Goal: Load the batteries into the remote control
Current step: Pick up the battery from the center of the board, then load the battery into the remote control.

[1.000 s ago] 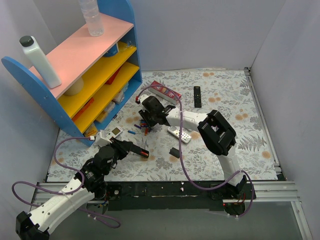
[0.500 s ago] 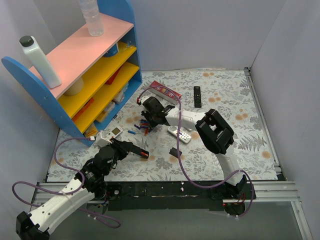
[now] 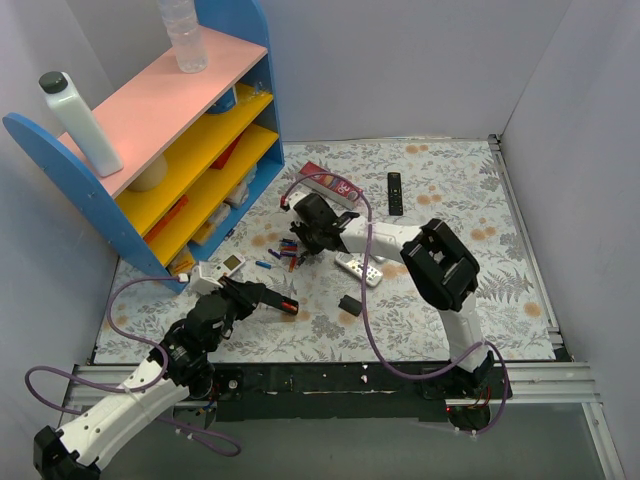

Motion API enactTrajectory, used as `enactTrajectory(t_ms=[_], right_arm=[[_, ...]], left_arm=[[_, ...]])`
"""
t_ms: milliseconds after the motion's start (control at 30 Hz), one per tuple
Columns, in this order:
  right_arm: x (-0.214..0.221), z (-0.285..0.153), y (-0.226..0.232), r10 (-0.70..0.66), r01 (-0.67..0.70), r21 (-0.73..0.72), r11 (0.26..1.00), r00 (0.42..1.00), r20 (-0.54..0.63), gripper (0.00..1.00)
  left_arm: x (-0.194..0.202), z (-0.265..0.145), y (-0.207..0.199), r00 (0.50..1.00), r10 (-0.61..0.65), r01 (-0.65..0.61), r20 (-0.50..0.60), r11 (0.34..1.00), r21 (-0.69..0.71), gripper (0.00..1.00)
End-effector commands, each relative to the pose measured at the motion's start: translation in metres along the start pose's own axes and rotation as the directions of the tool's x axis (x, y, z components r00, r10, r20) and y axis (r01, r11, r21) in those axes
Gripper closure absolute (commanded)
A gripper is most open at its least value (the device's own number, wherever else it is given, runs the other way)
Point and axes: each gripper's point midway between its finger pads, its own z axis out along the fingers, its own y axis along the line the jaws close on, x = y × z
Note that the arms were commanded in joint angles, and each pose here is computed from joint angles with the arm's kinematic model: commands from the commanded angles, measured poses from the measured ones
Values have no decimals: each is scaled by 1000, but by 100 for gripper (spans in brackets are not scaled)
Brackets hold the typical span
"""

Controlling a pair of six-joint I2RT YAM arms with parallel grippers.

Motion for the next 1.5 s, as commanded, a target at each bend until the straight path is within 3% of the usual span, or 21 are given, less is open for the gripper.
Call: enactTrajectory(t_ms=[0,233,533,733,1033,1267,1467], right_arm=[[-44,-50,-4,-17,20,-17,1000,987,158,99],[-41,-122,14,-100,137,-117,984,955,278,99],[5,-196,50,-212,307,-245,920,912,350,99],[27,-226,66,-249,364,-290,885,897,364,99],[45,-247,82,-309,427,-323,845,881,358,99],[58,-239,79,-336,423,-317,849,895,294,99],[54,-240,79,-341,431,-312,847,889,305,99]], left_arm=[[-4,0,-4,999,-19,18,31,999,45,100],[-1,-2,-25,999,-39,34,25,981,191,100],[-3,-16,-68,997,-74,65,7,907,416,100],[6,-15,-72,997,-75,80,-30,891,447,100],[9,-13,-79,995,-84,103,-61,884,456,100],[7,-17,-89,993,-96,117,-68,862,493,100],[10,-20,-91,991,-100,131,-89,850,510,100]])
